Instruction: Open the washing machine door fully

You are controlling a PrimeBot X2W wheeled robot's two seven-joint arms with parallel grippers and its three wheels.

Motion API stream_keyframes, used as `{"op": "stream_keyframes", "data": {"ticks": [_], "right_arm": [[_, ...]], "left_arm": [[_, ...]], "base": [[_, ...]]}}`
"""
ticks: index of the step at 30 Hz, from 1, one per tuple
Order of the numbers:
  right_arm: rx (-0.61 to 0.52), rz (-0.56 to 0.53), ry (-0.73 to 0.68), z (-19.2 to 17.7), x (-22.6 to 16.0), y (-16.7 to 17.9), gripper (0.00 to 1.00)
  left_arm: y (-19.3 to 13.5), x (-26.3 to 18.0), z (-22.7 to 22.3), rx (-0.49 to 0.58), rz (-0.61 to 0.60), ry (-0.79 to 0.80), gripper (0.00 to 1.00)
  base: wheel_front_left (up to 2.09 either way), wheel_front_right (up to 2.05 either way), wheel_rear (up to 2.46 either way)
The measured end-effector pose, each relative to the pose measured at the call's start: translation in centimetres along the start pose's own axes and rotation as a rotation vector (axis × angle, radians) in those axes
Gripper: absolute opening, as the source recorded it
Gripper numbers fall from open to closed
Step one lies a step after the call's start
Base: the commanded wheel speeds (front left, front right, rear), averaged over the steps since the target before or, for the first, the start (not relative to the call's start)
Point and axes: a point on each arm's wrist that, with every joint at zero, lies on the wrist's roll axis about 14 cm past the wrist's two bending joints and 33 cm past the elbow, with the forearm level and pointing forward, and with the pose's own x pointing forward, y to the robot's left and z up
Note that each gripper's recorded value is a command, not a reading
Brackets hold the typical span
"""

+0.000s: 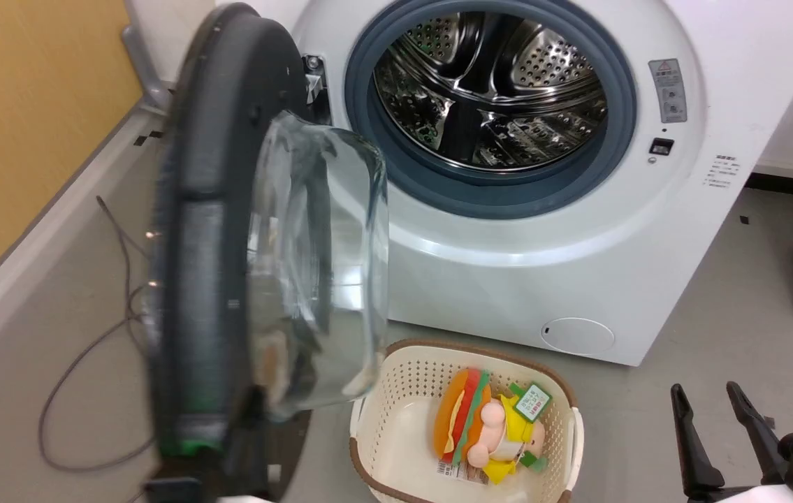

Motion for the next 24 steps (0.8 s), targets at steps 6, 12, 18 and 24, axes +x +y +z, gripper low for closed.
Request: {"op": "stream_keyframes", "data": {"ticks": [6, 12, 18, 24], "right_arm": [[-0.006, 0.008, 0.013, -0.3, 0.3, 0.2, 1.00], [-0.003, -0.010, 0.020, -0.5, 0.3, -0.4, 1.00], [-0.002, -0.037, 0.025, -0.7, 0.3, -1.3, 1.00], [0.002, -0.063, 0.039, -1.1, 0.1, -2.2, 1.00]], "left_arm": [[5.9, 0.6, 1.1, 0.061, 0.153, -0.037, 0.00], [11.7, 1.6, 2.3, 0.110, 0.292, -0.077, 0.00], [16.5, 3.2, 3.0, 0.139, 0.389, -0.102, 0.00], [20.4, 4.8, 2.8, 0.159, 0.438, -0.104, 0.00]], "base": [[0.00, 0.00, 0.00], [0.00, 0.00, 0.00], [0.00, 0.00, 0.00], [0.00, 0.00, 0.00]]}}
